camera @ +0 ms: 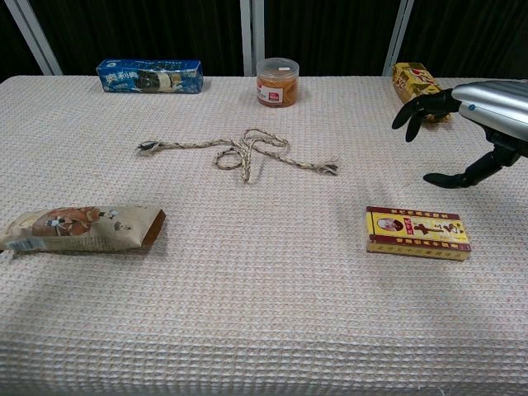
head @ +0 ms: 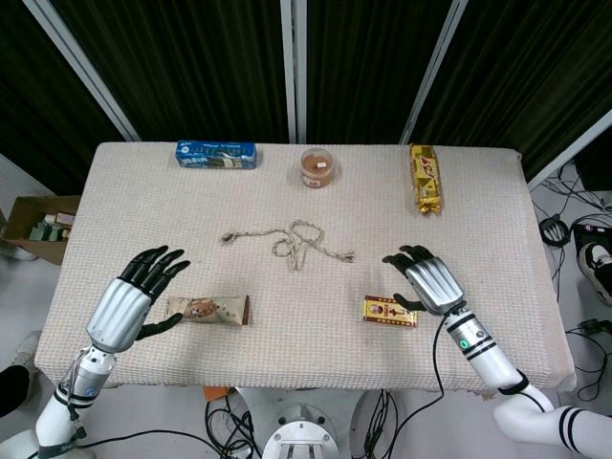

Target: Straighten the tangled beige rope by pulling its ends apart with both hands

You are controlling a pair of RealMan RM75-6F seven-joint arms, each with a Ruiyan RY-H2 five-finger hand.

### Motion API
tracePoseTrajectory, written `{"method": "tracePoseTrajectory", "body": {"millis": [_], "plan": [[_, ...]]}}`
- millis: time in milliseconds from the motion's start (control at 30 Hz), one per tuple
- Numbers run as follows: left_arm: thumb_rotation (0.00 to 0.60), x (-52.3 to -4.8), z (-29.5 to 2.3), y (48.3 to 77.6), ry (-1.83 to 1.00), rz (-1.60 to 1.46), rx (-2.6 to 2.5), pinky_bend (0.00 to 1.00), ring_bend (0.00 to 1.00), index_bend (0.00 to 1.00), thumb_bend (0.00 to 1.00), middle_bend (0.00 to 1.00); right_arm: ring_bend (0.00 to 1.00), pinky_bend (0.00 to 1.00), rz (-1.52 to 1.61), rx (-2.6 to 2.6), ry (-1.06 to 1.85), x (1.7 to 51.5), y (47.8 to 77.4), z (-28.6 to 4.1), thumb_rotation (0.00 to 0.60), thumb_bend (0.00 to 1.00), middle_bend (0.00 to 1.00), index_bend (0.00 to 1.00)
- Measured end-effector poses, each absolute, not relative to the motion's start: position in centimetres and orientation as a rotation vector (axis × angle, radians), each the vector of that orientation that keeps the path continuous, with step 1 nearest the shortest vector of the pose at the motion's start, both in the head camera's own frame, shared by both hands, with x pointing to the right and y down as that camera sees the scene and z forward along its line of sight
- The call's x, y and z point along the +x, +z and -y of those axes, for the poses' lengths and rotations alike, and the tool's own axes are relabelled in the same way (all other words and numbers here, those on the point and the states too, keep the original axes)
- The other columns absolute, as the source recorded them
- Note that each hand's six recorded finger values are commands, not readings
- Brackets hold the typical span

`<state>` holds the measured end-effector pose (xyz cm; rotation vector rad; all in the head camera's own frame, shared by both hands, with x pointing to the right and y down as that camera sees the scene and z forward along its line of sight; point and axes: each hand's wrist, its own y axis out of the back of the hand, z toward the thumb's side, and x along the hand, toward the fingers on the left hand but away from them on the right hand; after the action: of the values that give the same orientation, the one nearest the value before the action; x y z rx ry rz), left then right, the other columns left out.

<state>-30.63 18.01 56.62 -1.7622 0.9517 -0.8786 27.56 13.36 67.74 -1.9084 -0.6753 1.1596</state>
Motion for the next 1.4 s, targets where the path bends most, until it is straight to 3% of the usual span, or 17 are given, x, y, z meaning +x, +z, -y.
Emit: {"method": "tracePoseTrajectory", "body": {"millis": [400,733,1033,1400], "plan": [[0.600,-30.5,-18.1,57.6,-0.903,-0.948,-1.788,0.18,0.10,0.17,0.14,0.13,0.14,0.23,0.731,-1.895,1.210,24.7,69.3,-11.3,0.600,0.23,0.33,0.34],[0.600,-31.5,-18.9,58.4,-0.939,-0.964,-1.802,0.18,0.10,0.17,0.14,0.13,0.01,0.12,0.687,-1.842,1.359,18.5,74.7,-9.0,0.600,0.27,0.24,0.39],[0.600,-32.2,-19.1,59.1,-0.965,-0.966,-1.815,0.18,0.10,0.17,0.14,0.13,0.01,0.12,0.673,-1.826,1.399,14.3,77.6,-8.6,0.600,0.31,0.25,0.45],[0.600,-32.1,-19.1,59.3,-0.960,-0.964,-1.824,0.18,0.10,0.17,0.14,0.13,0.01,0.12,0.695,-1.821,1.407,13.0,78.8,-8.2,0.600,0.34,0.29,0.53]]}}
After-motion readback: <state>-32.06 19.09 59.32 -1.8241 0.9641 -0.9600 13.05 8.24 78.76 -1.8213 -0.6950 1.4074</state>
